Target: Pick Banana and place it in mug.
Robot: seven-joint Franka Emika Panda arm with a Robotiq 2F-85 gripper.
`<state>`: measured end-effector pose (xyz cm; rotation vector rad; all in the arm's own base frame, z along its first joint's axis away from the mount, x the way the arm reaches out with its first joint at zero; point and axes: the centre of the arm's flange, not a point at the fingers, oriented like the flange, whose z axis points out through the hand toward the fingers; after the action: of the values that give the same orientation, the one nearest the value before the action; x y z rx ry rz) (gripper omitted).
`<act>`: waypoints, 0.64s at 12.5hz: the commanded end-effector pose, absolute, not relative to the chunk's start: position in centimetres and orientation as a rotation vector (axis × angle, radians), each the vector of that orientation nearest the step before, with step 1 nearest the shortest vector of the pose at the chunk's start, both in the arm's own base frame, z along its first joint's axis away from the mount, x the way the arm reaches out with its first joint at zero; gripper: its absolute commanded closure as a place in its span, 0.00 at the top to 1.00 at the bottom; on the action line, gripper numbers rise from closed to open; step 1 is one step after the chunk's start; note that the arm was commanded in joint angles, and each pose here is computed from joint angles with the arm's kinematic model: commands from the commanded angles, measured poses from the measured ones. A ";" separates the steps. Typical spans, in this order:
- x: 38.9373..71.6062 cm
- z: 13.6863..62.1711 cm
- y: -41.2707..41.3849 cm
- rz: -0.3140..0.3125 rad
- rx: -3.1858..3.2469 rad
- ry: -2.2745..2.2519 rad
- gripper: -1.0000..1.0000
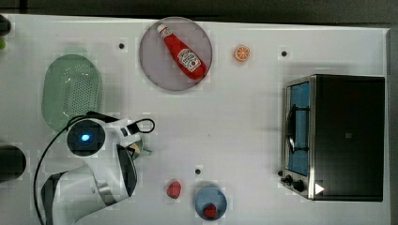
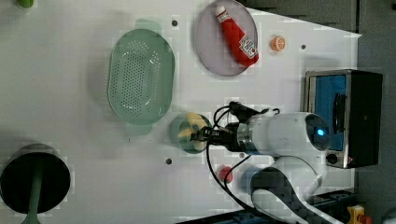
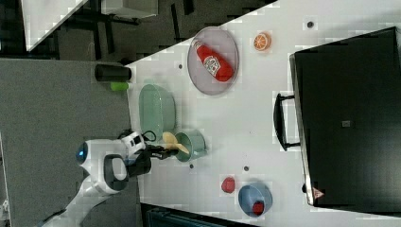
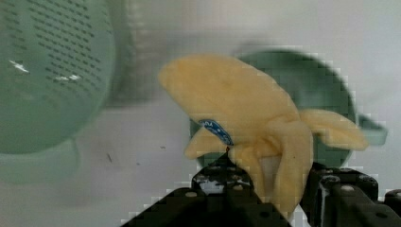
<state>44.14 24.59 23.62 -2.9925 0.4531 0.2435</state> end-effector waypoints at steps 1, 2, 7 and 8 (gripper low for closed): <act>45.7 24.8 23.1 0.129 -2.939 0.632 0.53; 46.1 25.5 23.1 0.106 -2.921 0.688 0.71; 46.4 31.5 23.1 -0.020 -2.912 0.694 1.00; 46.5 33.5 22.7 -0.063 -2.909 0.701 1.00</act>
<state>45.70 23.26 30.31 -2.9617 0.6166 0.0277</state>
